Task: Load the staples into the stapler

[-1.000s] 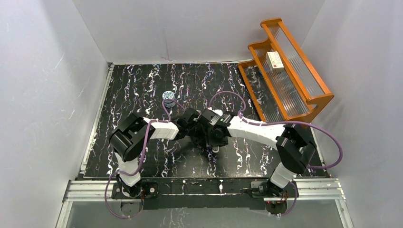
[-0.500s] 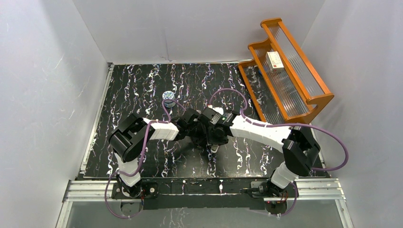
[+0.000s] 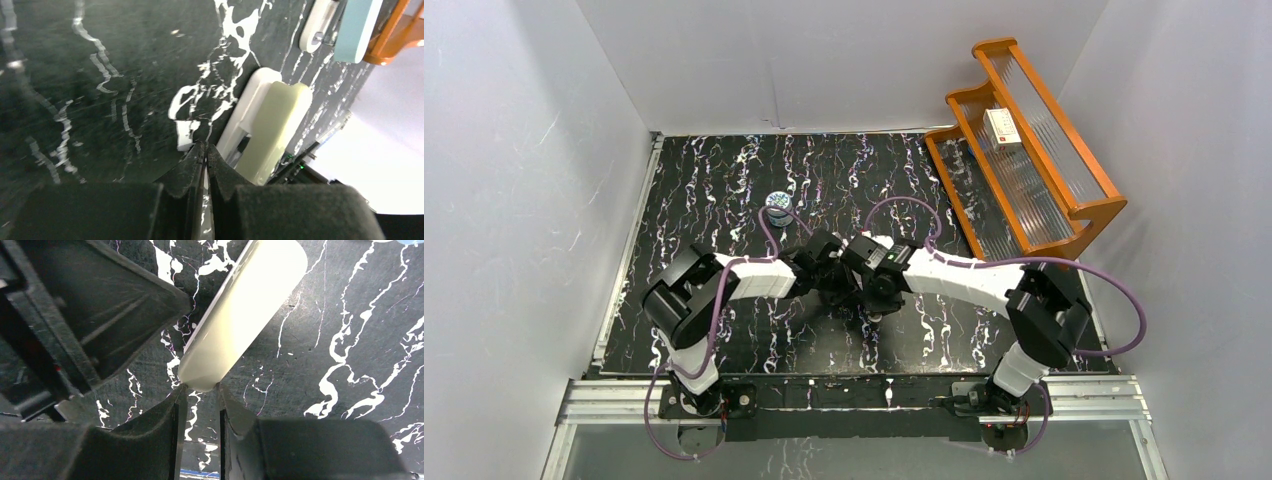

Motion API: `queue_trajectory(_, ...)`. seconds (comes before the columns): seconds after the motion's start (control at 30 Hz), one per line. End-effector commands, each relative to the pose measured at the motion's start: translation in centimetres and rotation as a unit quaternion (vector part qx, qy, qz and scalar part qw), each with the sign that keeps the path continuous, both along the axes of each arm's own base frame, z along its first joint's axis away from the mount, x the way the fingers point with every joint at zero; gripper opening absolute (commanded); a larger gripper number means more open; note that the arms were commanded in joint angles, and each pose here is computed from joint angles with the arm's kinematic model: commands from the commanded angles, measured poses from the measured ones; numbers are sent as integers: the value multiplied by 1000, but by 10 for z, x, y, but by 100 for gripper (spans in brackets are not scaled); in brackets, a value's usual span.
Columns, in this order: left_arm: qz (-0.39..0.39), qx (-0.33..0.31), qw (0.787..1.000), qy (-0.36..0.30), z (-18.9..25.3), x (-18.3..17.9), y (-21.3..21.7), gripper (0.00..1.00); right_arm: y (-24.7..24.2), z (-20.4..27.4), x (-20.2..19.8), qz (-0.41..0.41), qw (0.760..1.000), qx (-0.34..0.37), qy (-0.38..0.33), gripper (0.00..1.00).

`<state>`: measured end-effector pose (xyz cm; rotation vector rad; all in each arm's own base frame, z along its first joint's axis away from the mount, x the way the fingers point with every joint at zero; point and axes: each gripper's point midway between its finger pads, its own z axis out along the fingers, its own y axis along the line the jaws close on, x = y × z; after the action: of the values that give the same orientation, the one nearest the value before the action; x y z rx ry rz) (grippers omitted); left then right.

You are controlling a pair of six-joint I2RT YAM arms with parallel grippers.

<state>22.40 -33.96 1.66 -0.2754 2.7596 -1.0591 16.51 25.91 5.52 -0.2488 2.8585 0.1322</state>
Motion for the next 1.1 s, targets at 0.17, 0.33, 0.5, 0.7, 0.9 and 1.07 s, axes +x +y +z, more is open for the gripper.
queue_trajectory(0.17,23,75,995,-55,11,6,35,6,-17,-20,-6,-11,1000,-22,19,36)
queue_trajectory(0.33,35,90,991,-90,26,14,45,8,0,38,29,-21,997,26,-64,54)
queue_trajectory(0.5,46,114,986,-116,37,18,59,10,-3,65,46,-42,994,41,-96,66)
queue_trajectory(0.7,59,128,980,-142,48,18,74,15,-17,48,57,-101,989,36,-104,77)
queue_trajectory(0.9,80,155,972,-160,61,16,97,31,-2,19,63,-117,989,41,-80,78)
queue_trajectory(1.07,91,162,968,-168,70,11,112,38,4,1,69,-117,989,36,-81,68)
